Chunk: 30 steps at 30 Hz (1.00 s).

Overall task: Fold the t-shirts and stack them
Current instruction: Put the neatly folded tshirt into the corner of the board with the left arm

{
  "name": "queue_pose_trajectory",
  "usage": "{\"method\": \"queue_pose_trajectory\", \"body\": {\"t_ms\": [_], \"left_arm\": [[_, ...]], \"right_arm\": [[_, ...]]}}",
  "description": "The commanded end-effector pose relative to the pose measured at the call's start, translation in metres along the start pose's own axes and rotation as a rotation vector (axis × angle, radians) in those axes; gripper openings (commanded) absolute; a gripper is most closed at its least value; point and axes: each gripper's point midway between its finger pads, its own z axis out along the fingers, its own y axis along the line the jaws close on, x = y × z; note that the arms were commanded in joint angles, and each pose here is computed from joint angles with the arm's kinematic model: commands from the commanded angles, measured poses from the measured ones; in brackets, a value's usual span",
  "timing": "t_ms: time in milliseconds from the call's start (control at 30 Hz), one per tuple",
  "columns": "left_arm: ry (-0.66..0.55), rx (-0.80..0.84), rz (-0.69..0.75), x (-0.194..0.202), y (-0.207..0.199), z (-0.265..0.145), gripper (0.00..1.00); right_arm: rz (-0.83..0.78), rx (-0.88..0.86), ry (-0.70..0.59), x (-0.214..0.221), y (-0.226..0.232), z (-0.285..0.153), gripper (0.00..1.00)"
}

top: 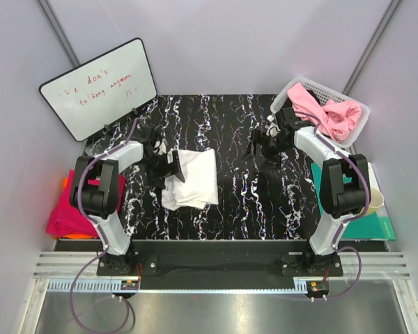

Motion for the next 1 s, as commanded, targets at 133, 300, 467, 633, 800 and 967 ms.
{"method": "queue_pose_trajectory", "body": {"t_ms": [133, 300, 467, 633, 800, 967], "left_arm": [[0.006, 0.008, 0.007, -0.023, 0.000, 0.030, 0.90], [0.036, 0.001, 0.023, -0.030, -0.005, 0.042, 0.00], [0.004, -0.054, 0.053, -0.037, -0.004, 0.025, 0.00], [-0.098, -0.109, 0.084, -0.046, -0.007, -0.024, 0.00], [-0.194, -0.203, 0.109, -0.047, -0.001, -0.072, 0.00], [-0.235, -0.287, 0.077, -0.037, 0.017, -0.105, 0.00]], "right_arm": [[-0.060, -0.040, -0.018, -0.009, 0.012, -0.009, 1.00], [-0.063, -0.038, -0.011, -0.007, 0.011, -0.008, 1.00], [-0.066, -0.042, -0.010, -0.007, 0.012, -0.010, 1.00], [-0.067, -0.051, -0.004, -0.006, 0.014, -0.009, 1.00], [-0.066, -0.063, 0.002, -0.006, 0.016, -0.009, 1.00], [-0.064, -0.093, 0.021, -0.006, 0.020, -0.007, 1.00]]}}
